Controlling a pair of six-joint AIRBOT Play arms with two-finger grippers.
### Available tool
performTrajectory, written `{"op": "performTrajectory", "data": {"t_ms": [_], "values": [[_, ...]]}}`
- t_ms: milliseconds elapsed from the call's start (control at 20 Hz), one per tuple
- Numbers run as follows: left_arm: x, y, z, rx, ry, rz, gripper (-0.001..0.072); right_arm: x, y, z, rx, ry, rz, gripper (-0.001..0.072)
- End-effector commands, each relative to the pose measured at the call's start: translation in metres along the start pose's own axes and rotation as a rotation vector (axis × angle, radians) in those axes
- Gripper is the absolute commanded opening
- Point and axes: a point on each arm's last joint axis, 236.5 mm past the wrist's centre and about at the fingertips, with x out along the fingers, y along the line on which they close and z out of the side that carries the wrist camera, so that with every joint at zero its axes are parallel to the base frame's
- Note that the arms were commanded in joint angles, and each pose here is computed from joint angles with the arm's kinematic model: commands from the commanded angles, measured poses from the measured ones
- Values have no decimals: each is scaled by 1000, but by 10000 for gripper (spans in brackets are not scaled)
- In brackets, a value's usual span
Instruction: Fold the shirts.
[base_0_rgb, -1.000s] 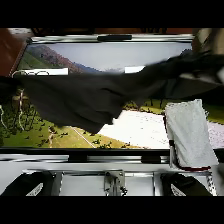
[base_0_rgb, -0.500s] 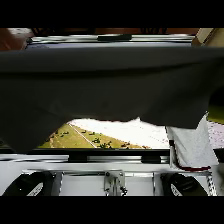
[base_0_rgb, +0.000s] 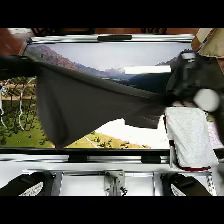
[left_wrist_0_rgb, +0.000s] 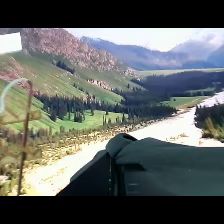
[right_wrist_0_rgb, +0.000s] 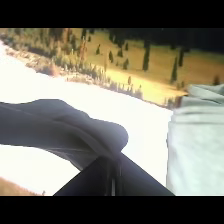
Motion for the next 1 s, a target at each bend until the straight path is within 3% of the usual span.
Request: {"op": "performTrajectory", "data": {"t_ms": [0,200,250,350,400,550,700,800,850,900,950], "values": [[128,-11,-29,-35,103,-11,36,97,17,0,152,42,27,79],[204,-42,-104,-237,338,-58,46,156,28,-14,225,117,36,79],[208,-46,-115,-269,376,-62,136,161,27,-17,225,132,32,79],[197,-43,-130,-247,461,-52,560,158,25,-20,185,142,25,79],[181,-36,-137,-218,534,-43,658,154,21,-21,156,148,12,79],[107,-4,-154,-90,761,-49,657,134,6,-29,90,178,-44,79],[42,21,-168,-167,772,-43,645,119,-6,-39,23,220,-85,79],[7,22,-218,-252,803,-66,462,116,-8,-44,-2,243,-91,79],[-9,20,-255,-308,837,-76,464,116,-8,-45,-2,245,-89,79],[-19,17,-290,-368,863,-82,530,116,-7,-44,-1,242,-84,79],[-25,13,-324,-449,886,-85,714,116,-4,-43,-2,240,-73,79]]}}
